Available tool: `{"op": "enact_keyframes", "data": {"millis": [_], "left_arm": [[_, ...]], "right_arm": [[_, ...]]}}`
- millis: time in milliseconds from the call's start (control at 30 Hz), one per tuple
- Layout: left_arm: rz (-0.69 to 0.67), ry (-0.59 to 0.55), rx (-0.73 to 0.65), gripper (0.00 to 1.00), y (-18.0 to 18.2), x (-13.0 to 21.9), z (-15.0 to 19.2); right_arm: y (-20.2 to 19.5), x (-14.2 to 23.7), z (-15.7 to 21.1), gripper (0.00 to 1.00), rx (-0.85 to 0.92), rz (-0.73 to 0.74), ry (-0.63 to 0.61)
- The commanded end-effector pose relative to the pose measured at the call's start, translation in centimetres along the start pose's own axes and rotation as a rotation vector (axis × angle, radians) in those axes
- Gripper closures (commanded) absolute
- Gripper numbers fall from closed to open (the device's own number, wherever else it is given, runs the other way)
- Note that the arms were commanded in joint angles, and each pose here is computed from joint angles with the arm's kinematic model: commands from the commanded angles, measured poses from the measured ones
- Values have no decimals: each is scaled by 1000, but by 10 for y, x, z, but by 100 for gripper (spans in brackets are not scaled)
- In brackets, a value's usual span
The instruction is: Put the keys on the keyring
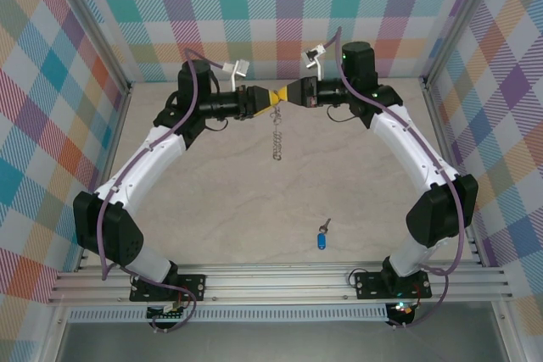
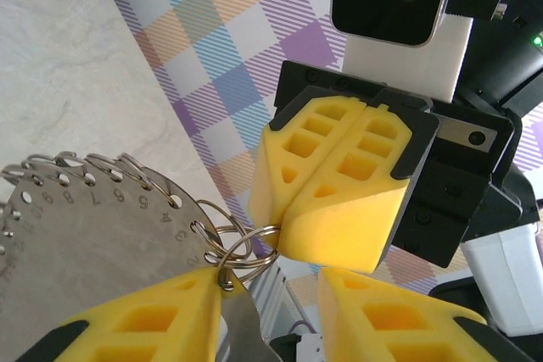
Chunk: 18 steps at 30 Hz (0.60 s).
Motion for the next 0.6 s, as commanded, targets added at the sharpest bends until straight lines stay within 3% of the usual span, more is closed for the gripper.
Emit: {"op": "enact_keyframes", "data": {"millis": [0,567], "left_arm": [[22,-36,-89,61,-21,5,-8],[-34,-95,-111,49,-18,24,-15]], "right_arm": [[4,-2,-1,100,13,-38,7],[17,2,-4,100,19,-88,2]]}}
Point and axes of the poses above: each hand's point on the last joint's axis, 136 mm out from that joint toward the fingers, its own x axis back along the fingers, its own y axis along the line the jaws close on, z = x × y, the point moved 8 cm from there along x, back along the fingers, and after that the axes turned 5 degrees about -x, right-handed, at the moved point
